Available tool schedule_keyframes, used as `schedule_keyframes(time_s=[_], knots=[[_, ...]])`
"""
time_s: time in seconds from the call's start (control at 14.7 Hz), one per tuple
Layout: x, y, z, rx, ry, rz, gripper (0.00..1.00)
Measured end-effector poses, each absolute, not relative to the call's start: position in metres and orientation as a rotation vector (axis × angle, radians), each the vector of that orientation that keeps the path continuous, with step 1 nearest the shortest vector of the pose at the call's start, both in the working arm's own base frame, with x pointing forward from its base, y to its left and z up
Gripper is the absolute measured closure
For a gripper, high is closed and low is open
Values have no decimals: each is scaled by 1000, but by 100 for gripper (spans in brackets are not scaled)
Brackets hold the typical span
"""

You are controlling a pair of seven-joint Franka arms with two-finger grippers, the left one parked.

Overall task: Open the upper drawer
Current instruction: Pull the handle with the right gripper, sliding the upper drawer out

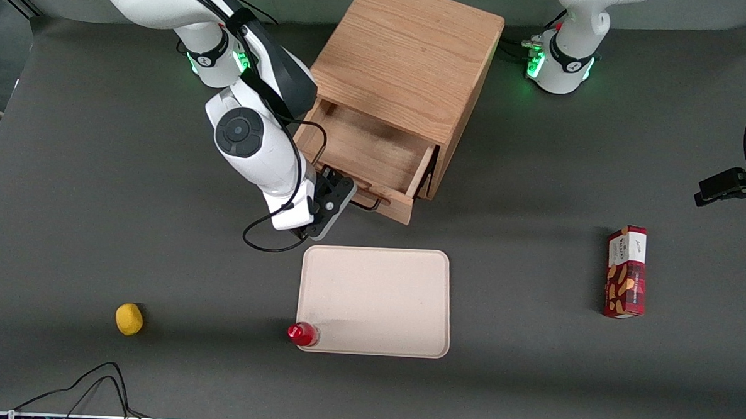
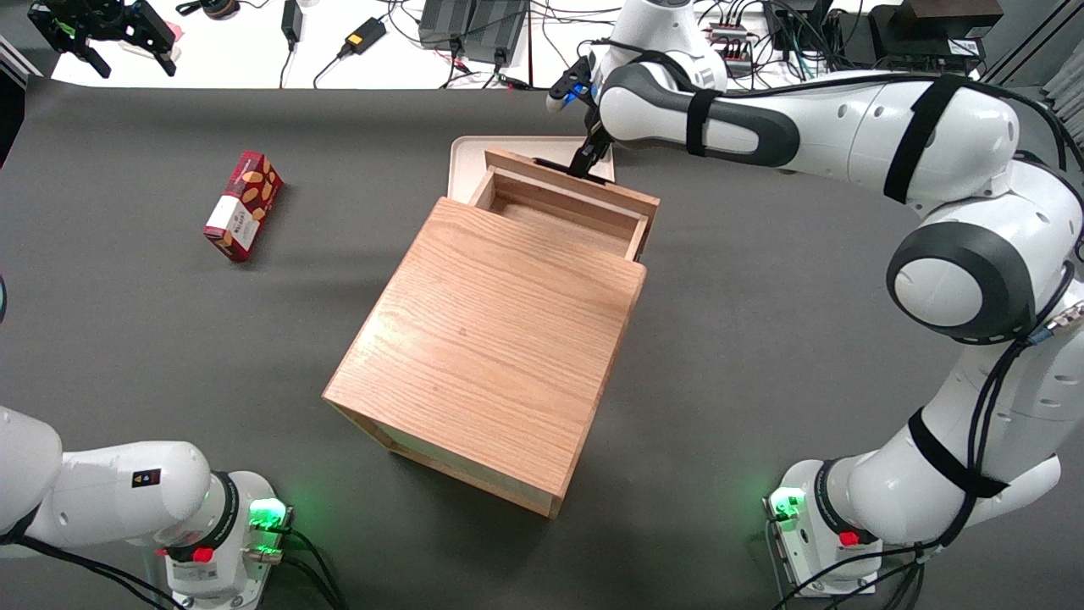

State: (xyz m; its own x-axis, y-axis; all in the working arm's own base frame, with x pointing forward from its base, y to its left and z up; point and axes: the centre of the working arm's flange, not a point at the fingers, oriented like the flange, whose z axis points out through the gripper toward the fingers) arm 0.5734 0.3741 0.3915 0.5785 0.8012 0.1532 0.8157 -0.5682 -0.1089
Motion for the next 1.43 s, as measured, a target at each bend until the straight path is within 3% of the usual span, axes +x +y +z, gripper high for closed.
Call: schedule_keyframes(time_s=[0.75, 1.43], knots=[[608, 343, 393, -2697, -1281, -226, 0], [615, 340, 393, -2698, -1278, -236, 0]])
